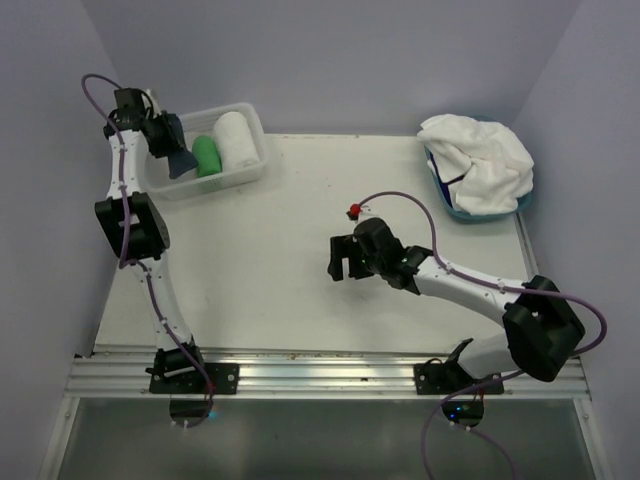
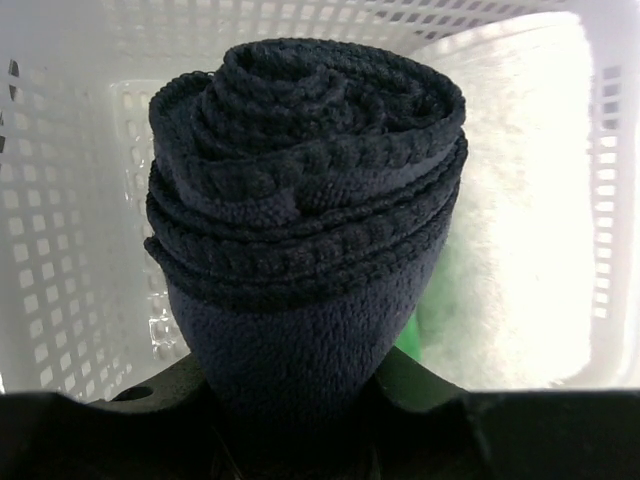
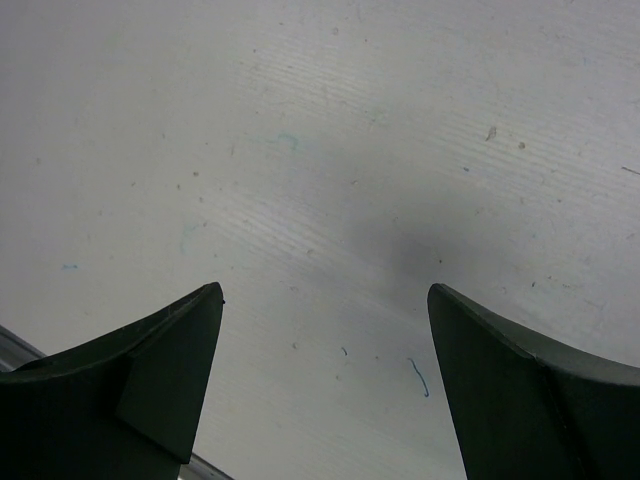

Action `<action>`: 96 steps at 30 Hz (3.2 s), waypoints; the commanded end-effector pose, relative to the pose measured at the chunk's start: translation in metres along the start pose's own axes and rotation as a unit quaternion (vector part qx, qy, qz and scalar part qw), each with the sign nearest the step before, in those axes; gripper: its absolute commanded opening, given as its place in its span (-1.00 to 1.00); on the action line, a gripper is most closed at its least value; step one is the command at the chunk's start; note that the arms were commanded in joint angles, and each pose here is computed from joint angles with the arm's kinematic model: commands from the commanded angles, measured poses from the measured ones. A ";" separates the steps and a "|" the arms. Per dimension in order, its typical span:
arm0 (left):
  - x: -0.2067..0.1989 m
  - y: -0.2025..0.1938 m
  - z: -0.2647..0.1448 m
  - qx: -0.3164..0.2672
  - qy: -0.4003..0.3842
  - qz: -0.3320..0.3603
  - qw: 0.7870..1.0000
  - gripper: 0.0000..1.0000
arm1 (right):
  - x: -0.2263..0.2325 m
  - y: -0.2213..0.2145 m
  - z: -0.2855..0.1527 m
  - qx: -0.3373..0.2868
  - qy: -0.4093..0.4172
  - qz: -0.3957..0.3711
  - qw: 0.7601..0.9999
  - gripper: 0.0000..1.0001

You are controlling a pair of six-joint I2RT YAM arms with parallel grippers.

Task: Roll the towels
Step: Place the rolled towel into the container, then grab a towel with the right arm

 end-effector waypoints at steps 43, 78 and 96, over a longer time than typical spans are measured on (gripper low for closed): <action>0.040 -0.011 0.060 0.013 0.033 0.036 0.999 0.31 | 0.017 0.021 0.030 0.019 0.049 0.014 0.999 0.73; -0.059 -0.026 -0.151 -0.110 -0.051 0.049 0.991 0.99 | -0.004 0.059 -0.014 -0.055 -0.071 -0.041 0.995 0.76; -0.112 -0.248 -0.186 0.056 -0.128 0.124 0.982 0.99 | -0.205 0.185 -0.109 -0.111 -0.435 0.156 0.880 0.89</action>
Point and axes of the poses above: each gripper's point midway between its finger pads, its own z axis out along the fingers, its own x axis along the line the jaws close on, y = z × x, the point moved 9 cm from there along -z, back along the fingers, and after that the axes turned 12 degrees about -z, right-handed, at the moved point
